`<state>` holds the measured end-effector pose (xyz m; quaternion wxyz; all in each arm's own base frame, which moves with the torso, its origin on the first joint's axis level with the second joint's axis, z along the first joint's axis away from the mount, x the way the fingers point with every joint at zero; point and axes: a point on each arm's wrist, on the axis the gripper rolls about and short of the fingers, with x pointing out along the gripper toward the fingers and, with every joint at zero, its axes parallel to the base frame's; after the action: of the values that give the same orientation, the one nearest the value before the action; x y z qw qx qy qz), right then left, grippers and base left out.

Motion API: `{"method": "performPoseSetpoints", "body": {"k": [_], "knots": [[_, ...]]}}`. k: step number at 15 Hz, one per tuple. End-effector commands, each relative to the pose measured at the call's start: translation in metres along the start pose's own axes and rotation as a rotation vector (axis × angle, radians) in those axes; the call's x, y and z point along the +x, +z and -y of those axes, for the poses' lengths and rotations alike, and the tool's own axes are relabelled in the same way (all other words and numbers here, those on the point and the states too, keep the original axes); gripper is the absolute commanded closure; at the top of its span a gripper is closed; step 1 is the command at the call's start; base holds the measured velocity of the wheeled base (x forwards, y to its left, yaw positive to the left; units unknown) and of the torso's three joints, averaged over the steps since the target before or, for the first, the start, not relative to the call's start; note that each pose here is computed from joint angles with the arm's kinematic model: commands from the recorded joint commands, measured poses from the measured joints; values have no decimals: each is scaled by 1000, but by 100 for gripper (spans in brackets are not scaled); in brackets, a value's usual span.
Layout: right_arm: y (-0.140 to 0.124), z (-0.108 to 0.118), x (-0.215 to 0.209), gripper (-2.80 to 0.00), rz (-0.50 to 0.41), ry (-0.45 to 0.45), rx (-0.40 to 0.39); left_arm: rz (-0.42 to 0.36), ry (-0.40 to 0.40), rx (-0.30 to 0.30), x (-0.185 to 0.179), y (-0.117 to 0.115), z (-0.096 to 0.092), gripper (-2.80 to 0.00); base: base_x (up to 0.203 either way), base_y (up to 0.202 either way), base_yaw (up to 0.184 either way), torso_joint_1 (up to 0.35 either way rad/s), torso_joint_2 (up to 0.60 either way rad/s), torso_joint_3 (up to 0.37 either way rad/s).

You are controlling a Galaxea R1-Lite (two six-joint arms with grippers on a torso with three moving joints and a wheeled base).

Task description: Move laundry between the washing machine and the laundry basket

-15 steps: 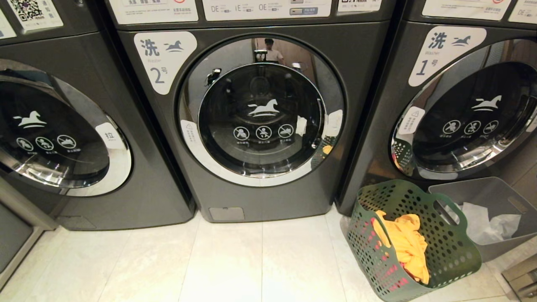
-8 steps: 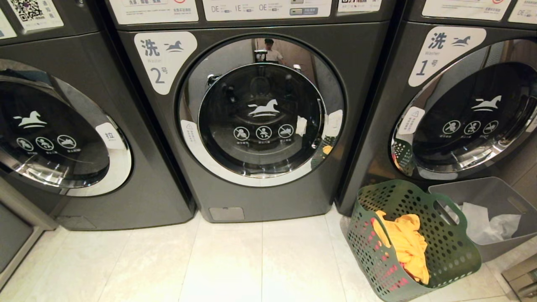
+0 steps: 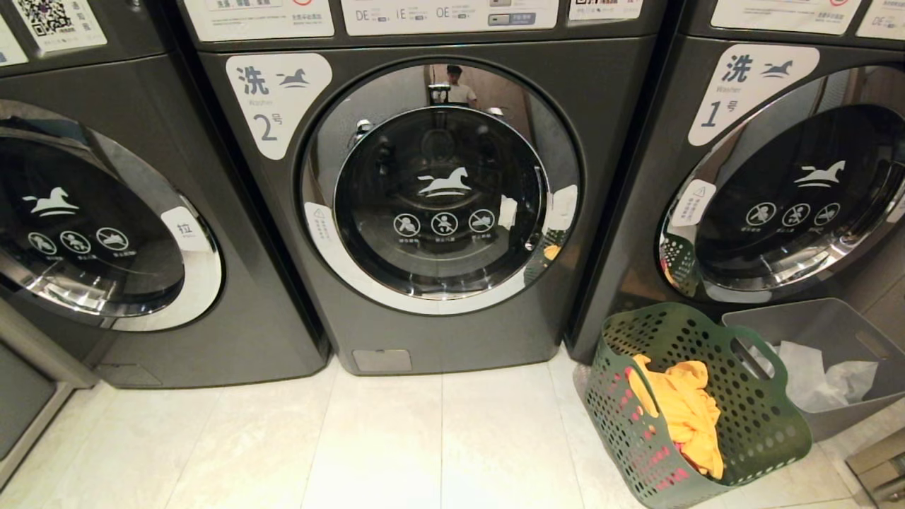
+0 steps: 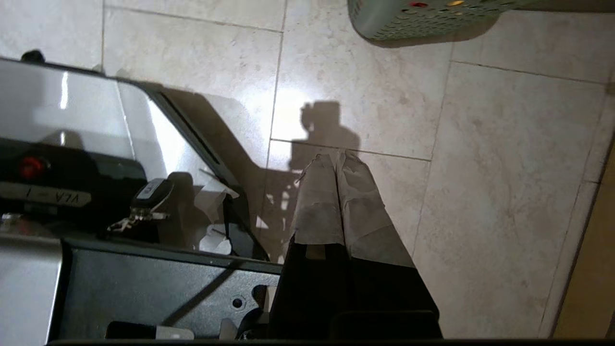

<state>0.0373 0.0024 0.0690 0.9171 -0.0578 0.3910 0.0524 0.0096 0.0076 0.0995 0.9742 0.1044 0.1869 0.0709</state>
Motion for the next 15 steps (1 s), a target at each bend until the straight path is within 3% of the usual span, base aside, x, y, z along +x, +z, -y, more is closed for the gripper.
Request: {"method": "performPoseSetpoints", "body": {"k": [1,4,6,9,11,12,15], "knots": [[-3,3,-7,0,84,-78,61,33,110,-3,-6,-3,-4,0,0,0,0,0,0,0],[-11,0,-21,0,294,-127,65,77,173,16,-12,-6,-5,0,0,0,0,0,0,0],[-20,-3,-33,0,489,-134,44,89,122,11,-11,-7,-4,0,0,0,0,0,0,0],[-35,-6,-44,0,723,-112,-3,141,-139,23,-8,-10,4,0,0,0,0,0,0,0],[-39,-7,-46,0,788,-107,-7,156,-278,41,-7,-14,8,0,0,0,0,0,0,0],[-39,-6,-46,0,794,-106,-4,157,-273,47,-7,-14,8,0,0,0,0,0,0,0],[-39,-6,-46,0,798,-110,-5,136,-126,20,-6,-13,5,0,0,0,0,0,0,0]]}}
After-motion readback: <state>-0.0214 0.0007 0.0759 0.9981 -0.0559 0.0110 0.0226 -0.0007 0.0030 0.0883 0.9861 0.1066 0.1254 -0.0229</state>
